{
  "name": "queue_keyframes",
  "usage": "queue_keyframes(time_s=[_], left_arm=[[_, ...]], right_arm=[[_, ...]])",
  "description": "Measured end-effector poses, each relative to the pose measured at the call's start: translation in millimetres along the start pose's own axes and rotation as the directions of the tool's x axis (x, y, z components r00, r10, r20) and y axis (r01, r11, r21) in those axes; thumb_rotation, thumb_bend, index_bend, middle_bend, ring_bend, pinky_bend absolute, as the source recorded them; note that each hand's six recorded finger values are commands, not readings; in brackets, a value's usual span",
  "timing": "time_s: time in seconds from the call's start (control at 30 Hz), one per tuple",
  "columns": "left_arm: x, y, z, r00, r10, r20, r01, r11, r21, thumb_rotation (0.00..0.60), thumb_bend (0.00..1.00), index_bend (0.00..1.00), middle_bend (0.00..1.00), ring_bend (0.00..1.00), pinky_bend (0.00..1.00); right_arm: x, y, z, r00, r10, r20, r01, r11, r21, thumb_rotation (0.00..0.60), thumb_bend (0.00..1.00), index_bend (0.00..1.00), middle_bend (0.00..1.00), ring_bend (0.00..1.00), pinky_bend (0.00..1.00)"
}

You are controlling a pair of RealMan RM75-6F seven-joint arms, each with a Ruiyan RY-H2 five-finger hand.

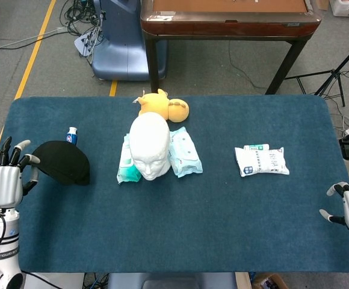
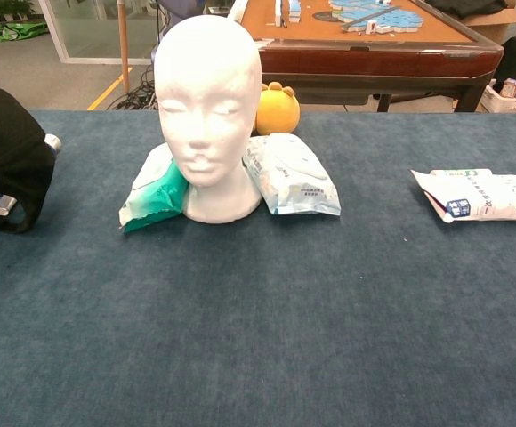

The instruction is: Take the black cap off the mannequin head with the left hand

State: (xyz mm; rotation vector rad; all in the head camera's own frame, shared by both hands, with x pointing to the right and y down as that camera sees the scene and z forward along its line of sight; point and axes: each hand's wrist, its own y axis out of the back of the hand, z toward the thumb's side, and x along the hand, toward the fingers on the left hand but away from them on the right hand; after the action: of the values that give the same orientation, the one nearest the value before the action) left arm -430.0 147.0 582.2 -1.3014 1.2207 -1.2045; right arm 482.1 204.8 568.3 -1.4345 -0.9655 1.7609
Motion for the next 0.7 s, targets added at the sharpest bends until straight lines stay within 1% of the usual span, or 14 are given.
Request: queue_keyframes(time_s=[0.13,0.43,0.53,0.7], left_arm=[[-12,6,-5,1.0,-0.02,0.001,0.02,0.999,0.027,0.6,0.47,0.75,0.23,0.05,0.17],[-48,21,-9,0.996,-0.087,0.028,0.082,0.987,0.137,0.6,0.47,0.73,0.23,0.05,0.17],[-57,24,-9,0.992,-0.126,0.027,0.119,0.977,0.175,0.6,0.47,0.72,0.23,0.05,0.17],[-70,29,-3,0.976,-0.218,0.008,0.211,0.952,0.223,0.6,0.47,0.68,0.23,0.05,0.17]], right_arm=[[0,0,0,1.0,-0.001,0.0,0.001,1.0,-0.001,0.6,0.07,0.48,0.39,0.3,0.37],[0,0,1,1.0,-0.001,0.0,0.001,1.0,0.001,0.6,0.07,0.48,0.39,0.3,0.37],[0,0,1,1.0,0.0,-0.001,0.0,1.0,0.003,0.6,0.07,0.48,0.39,0.3,0.37],[-1,-1,2,1.0,0.002,-0.002,-0.002,1.0,0.007,0.6,0.07,0.48,0.39,0.3,0.37]])
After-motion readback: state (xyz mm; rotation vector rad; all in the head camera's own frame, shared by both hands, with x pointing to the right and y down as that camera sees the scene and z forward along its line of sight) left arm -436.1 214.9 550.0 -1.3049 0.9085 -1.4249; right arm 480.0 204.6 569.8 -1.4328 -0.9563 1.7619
